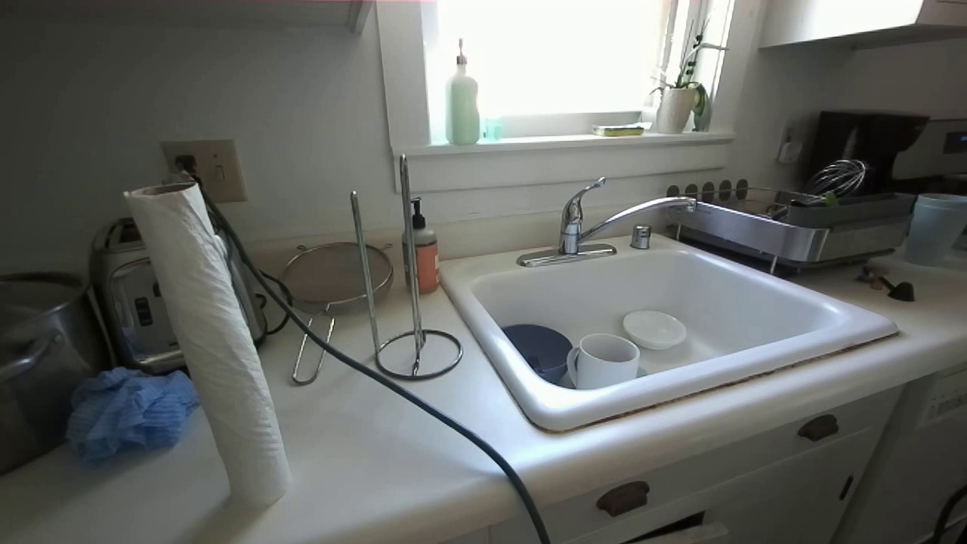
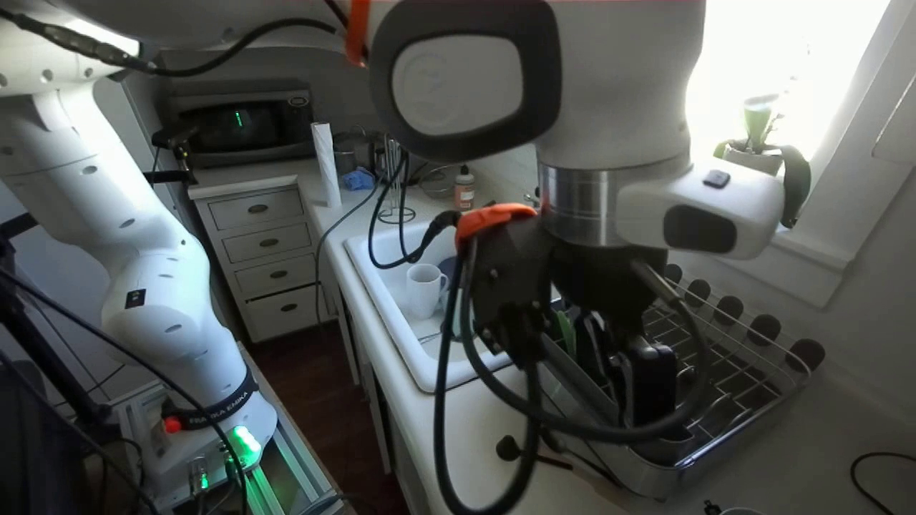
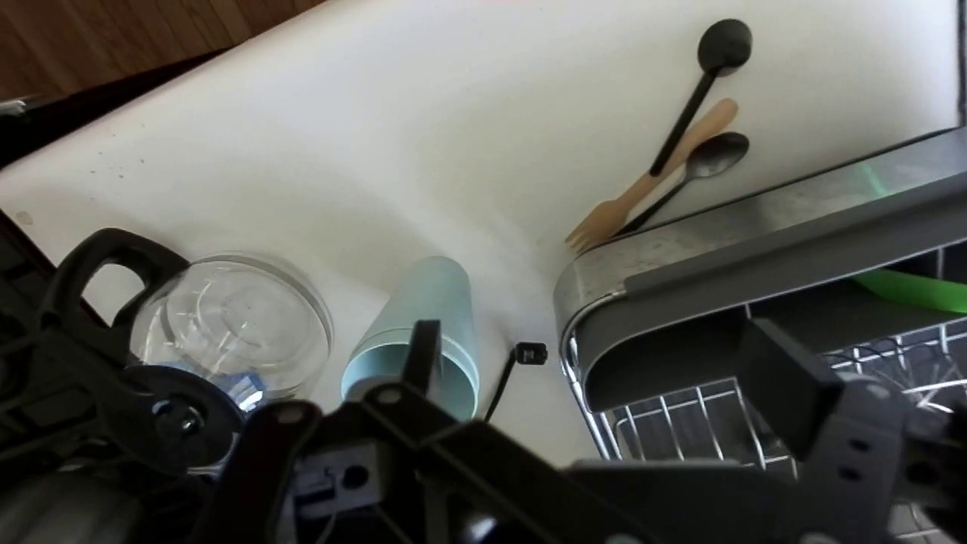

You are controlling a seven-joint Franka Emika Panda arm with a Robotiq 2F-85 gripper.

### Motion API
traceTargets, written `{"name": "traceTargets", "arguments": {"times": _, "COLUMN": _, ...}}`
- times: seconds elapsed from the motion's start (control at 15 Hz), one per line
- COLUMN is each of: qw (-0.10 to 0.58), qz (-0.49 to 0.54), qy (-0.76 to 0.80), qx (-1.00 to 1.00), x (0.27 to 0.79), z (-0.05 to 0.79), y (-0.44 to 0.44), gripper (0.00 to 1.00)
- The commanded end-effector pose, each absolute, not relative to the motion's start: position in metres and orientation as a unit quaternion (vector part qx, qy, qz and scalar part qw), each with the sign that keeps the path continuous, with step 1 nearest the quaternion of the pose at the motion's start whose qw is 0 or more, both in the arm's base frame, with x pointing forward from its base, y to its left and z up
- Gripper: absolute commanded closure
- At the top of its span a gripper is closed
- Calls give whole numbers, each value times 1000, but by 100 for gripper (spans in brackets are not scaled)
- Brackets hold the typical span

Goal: Put the two stacked cups on the right inside the white mug in the sink.

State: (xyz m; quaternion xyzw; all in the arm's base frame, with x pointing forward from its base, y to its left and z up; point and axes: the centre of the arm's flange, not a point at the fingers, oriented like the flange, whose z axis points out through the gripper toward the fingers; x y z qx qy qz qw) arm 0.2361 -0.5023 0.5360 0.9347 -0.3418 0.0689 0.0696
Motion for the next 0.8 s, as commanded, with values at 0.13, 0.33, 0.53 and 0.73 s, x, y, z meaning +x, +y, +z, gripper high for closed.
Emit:
{"name": "traceTargets", "arguments": {"times": 0.13, "qw": 98, "qz": 8, "qy": -298, "qx": 950, "x": 240, "z": 509, "y": -589, "gripper": 0}}
{"name": "traceTargets", "arguments": {"times": 0.33, "qw": 85, "qz": 11, "qy": -309, "qx": 947, "x": 233, "z": 500, "y": -550, "gripper": 0}}
{"name": "traceTargets", "arguments": {"times": 0.53, "qw": 85, "qz": 18, "qy": -306, "qx": 948, "x": 238, "z": 504, "y": -546, "gripper": 0}}
{"name": "traceTargets", "arguments": {"times": 0.73, "qw": 85, "qz": 19, "qy": -306, "qx": 948, "x": 236, "z": 506, "y": -547, "gripper": 0}}
